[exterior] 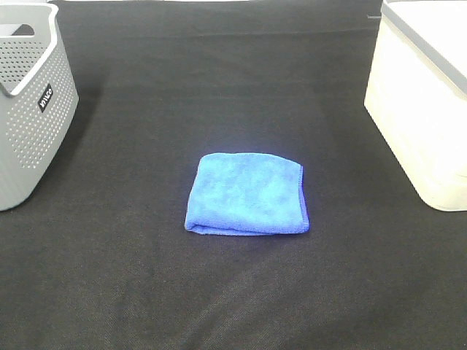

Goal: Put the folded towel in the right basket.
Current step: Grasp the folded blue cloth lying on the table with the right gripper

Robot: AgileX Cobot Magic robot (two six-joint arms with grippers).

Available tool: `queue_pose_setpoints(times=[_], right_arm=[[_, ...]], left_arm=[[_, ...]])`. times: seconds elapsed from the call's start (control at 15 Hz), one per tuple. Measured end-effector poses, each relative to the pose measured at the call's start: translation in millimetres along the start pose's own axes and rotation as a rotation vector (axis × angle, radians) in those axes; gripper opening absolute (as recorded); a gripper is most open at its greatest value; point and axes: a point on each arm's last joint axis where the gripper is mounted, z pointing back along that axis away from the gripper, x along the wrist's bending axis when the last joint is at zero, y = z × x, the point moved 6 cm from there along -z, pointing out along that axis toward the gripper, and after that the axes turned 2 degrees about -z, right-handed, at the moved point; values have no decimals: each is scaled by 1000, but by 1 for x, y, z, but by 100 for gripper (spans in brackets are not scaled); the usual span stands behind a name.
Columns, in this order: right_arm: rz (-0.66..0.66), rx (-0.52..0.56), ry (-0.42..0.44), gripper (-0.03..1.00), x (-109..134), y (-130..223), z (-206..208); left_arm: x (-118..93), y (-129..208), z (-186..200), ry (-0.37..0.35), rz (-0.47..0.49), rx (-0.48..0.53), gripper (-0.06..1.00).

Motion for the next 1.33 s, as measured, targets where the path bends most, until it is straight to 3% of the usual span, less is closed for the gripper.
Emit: queue_pose_setpoints(times=[1.13,1.33], right_arm=[[-10,-2,-20,97,3,0,0],[-26,84,-38,97,4,-7,-8]], left_arm=[[0,0,0,0,0,0,98],[0,0,0,0,0,0,98]])
